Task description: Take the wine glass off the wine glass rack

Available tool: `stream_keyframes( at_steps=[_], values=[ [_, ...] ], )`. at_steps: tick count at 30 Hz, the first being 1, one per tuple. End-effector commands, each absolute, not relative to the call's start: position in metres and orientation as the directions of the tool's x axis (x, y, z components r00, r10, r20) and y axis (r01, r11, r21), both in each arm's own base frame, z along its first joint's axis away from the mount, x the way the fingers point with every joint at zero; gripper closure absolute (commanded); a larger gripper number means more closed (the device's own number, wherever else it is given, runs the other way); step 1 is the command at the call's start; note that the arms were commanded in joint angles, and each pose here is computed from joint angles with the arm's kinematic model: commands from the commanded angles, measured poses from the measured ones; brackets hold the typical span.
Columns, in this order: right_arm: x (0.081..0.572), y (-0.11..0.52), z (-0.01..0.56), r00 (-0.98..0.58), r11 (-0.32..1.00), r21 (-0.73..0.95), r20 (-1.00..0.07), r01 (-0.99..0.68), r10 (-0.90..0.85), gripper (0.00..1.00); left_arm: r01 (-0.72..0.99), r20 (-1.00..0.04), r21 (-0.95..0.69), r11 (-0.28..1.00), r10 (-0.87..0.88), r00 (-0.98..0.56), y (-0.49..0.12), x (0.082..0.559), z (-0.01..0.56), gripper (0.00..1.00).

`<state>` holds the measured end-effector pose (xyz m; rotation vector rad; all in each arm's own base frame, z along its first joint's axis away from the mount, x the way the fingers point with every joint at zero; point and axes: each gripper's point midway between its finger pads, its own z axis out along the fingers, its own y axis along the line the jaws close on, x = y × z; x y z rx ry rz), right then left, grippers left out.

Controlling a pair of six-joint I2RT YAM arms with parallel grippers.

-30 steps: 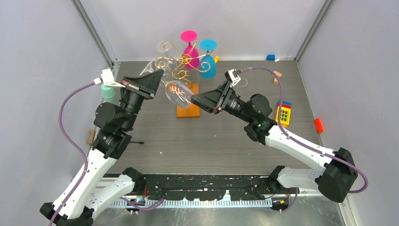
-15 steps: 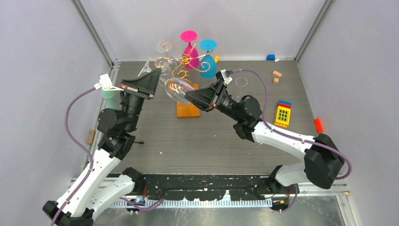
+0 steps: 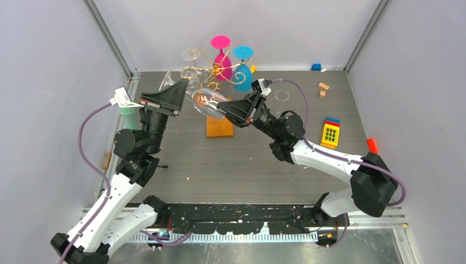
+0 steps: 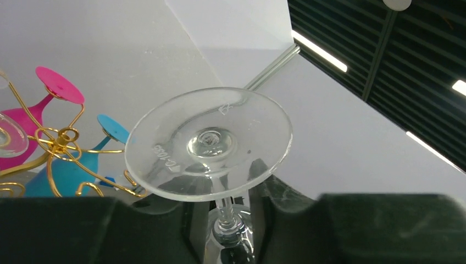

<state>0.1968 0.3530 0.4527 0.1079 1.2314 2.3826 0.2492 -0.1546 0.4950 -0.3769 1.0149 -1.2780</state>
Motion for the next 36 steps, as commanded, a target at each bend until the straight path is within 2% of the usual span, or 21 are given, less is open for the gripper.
stream_keyframes(
  at_steps=[1, 2, 3, 4, 7, 8, 11, 16, 17, 21, 25, 29, 31, 33, 34, 35, 36],
  values=[
    [0.182, 0.335, 0.497, -0.842, -0.519, 0.705, -0.210, -0.483, 0.497, 1.00, 0.651, -0.467, -0.684, 0.330, -0.883, -0.044, -0.159, 0.237, 0.499, 0.57],
    [0.185, 0.338, 0.495, -0.836, -0.485, 0.729, -0.220, -0.483, 0.502, 1.00, 0.654, -0.483, -0.677, 0.337, -0.874, -0.049, -0.161, 0.235, 0.498, 0.41],
    [0.181, 0.334, 0.501, -0.805, -0.453, 0.714, -0.264, -0.533, 0.531, 1.00, 0.664, -0.514, -0.660, 0.351, -0.856, -0.059, -0.165, 0.232, 0.498, 0.30],
    [0.184, 0.337, 0.499, -0.795, -0.406, 0.738, -0.285, -0.539, 0.536, 1.00, 0.681, -0.550, -0.634, 0.368, -0.833, -0.062, -0.169, 0.229, 0.499, 0.25],
    [0.181, 0.325, 0.520, -0.677, -0.244, 0.710, -0.421, -0.660, 0.604, 1.00, 0.735, -0.675, -0.548, 0.400, -0.730, -0.106, -0.189, 0.216, 0.495, 0.14],
    [0.191, 0.327, 0.507, -0.664, -0.157, 0.753, -0.438, -0.639, 0.606, 1.00, 0.752, -0.713, -0.519, 0.407, -0.691, -0.118, -0.195, 0.212, 0.492, 0.12],
    [0.194, 0.307, 0.516, -0.535, 0.035, 0.718, -0.549, -0.695, 0.641, 1.00, 0.775, -0.789, -0.475, 0.416, -0.592, -0.166, -0.209, 0.205, 0.478, 0.07],
    [0.219, 0.262, 0.517, -0.338, 0.349, 0.696, -0.648, -0.628, 0.683, 1.00, 0.800, -0.857, -0.418, 0.431, -0.480, -0.189, -0.216, 0.196, 0.453, 0.04],
    [0.228, 0.249, 0.512, -0.287, 0.443, 0.685, -0.679, -0.579, 0.675, 1.00, 0.803, -0.868, -0.405, 0.438, -0.459, -0.188, -0.216, 0.194, 0.449, 0.04],
    [0.248, 0.197, 0.504, -0.127, 0.683, 0.609, -0.776, -0.402, 0.617, 1.00, 0.801, -0.906, -0.364, 0.474, -0.380, -0.187, -0.214, 0.191, 0.432, 0.03],
    [0.259, 0.145, 0.499, 0.001, 0.835, 0.518, -0.850, -0.185, 0.527, 1.00, 0.791, -0.924, -0.352, 0.500, -0.323, -0.207, -0.213, 0.191, 0.415, 0.03],
    [0.268, 0.100, 0.491, 0.068, 0.919, 0.388, -0.921, 0.065, 0.384, 1.00, 0.785, -0.935, -0.338, 0.519, -0.279, -0.217, -0.213, 0.192, 0.400, 0.03],
    [0.276, 0.082, 0.483, 0.056, 0.941, 0.261, -0.965, 0.214, 0.255, 1.00, 0.781, -0.938, -0.334, 0.527, -0.264, -0.223, -0.212, 0.193, 0.394, 0.03],
    [0.297, 0.075, 0.464, -0.029, 0.941, 0.084, -0.995, 0.329, 0.099, 1.00, 0.773, -0.939, -0.335, 0.539, -0.255, -0.229, -0.212, 0.194, 0.389, 0.03],
    [0.303, 0.075, 0.457, -0.091, 0.953, 0.046, -0.993, 0.300, 0.077, 1.00, 0.769, -0.939, -0.336, 0.544, -0.252, -0.232, -0.211, 0.195, 0.387, 0.03],
    [0.322, 0.063, 0.442, -0.147, 0.940, 0.019, -0.986, 0.340, 0.073, 1.00, 0.764, -0.940, -0.337, 0.550, -0.248, -0.236, -0.211, 0.196, 0.384, 0.03],
    [0.330, 0.072, 0.427, -0.224, 0.964, 0.058, -0.967, 0.261, 0.119, 1.00, 0.760, -0.940, -0.337, 0.555, -0.243, -0.239, -0.210, 0.197, 0.382, 0.03]
  ],
)
